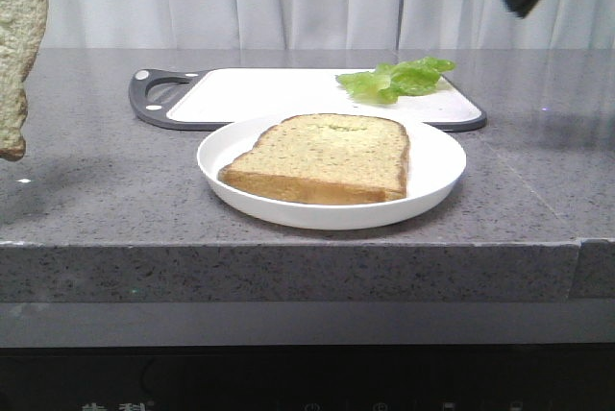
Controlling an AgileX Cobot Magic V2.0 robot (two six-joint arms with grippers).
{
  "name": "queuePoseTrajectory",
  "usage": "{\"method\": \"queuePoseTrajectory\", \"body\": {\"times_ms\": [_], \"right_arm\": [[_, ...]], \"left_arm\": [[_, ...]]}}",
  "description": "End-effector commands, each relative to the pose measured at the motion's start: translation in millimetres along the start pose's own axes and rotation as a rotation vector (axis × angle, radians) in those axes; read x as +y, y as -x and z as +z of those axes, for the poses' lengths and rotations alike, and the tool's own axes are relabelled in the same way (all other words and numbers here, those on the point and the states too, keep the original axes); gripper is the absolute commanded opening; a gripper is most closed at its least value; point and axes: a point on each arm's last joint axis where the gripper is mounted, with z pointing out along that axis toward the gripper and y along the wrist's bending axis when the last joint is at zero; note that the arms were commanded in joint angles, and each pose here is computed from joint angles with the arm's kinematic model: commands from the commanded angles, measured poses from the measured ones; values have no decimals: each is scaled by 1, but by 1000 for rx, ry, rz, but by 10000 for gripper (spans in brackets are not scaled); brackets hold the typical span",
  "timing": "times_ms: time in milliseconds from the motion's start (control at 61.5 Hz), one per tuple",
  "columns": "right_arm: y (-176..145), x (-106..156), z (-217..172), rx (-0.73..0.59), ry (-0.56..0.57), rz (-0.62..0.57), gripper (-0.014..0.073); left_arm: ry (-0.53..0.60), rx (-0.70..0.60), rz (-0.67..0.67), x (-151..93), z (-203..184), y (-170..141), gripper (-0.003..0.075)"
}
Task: Left arm grabs bread, right arm adds lettuce
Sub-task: 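Reach the right gripper to the lettuce leaf on the cutting board and grasp it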
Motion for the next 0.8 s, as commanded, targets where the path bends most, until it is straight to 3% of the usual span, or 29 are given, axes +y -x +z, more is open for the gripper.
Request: {"method": "queuePoseTrajectory", "body": {"times_ms": [0,293,634,780], "right_arm": [[32,-1,2,-89,-6,-42,571],[60,3,61,-1,89,-121,571],[65,4,105,44,123,-134,567],[62,5,113,56,126,-133,441]], "left_arm": [[30,-120,-5,3,-3,18,-19],[30,-120,-5,3,-3,18,-19],[30,-120,-5,3,-3,18,-19],[30,-120,-5,3,-3,18,-19]]}}
